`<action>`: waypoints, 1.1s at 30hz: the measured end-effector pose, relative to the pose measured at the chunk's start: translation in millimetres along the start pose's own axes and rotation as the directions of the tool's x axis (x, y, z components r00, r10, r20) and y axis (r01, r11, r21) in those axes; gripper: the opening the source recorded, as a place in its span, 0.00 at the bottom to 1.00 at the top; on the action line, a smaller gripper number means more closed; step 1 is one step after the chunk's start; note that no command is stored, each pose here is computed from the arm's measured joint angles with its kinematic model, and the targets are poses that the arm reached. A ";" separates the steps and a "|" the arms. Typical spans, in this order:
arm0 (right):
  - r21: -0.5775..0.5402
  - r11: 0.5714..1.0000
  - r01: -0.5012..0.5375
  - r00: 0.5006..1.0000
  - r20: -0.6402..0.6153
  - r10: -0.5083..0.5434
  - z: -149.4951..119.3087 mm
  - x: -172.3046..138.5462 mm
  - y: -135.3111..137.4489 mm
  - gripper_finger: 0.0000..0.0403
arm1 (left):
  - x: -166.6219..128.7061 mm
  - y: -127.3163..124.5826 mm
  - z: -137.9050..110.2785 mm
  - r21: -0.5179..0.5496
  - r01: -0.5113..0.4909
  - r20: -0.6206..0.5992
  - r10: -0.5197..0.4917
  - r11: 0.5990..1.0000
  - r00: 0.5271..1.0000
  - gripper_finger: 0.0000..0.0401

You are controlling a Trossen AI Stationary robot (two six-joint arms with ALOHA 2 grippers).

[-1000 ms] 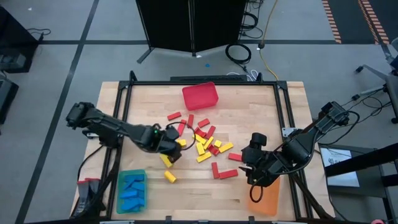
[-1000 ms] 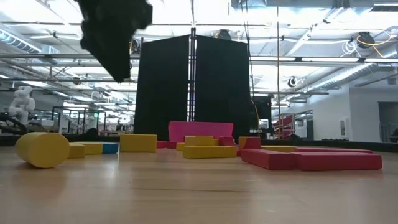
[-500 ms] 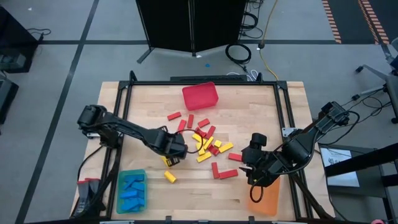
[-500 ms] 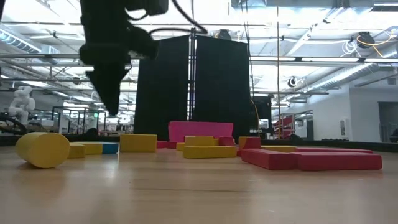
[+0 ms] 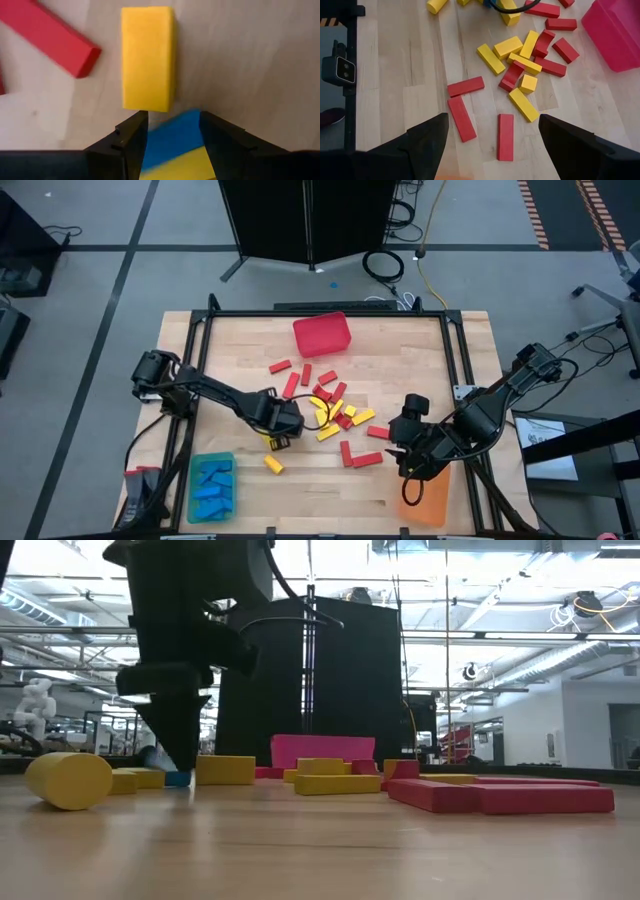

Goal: Sort blocks
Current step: Put the blue block into the green bin

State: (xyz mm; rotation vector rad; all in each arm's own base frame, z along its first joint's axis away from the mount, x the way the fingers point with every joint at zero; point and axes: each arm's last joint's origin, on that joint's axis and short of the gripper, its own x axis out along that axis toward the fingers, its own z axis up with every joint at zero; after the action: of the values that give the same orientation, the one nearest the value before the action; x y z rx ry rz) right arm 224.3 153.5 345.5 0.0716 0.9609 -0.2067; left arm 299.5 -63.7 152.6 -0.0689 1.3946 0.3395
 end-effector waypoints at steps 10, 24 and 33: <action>-0.004 1.000 0.004 1.000 -0.003 -0.004 -0.4 0.0 -0.4 0.76 | 12.3 7.9 -3.7 -0.027 0.001 -0.019 -0.001 1.000 1.000 0.47; -0.013 1.000 0.016 1.000 -0.017 -0.017 -1.8 0.0 -1.7 0.76 | -59.2 18.8 -4.7 -0.466 -0.070 -0.093 0.030 0.882 0.995 0.47; -0.026 1.000 0.016 1.000 -0.017 -0.017 -1.8 0.0 -1.7 0.76 | -86.4 -14.0 -35.5 -0.567 -0.027 -0.095 -0.032 0.823 0.995 0.47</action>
State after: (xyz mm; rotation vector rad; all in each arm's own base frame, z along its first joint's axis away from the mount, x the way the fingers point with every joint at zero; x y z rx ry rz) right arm 222.4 152.1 344.5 0.0416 0.9815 -0.2088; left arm 257.9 -102.5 228.0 -0.5903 1.3498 0.7544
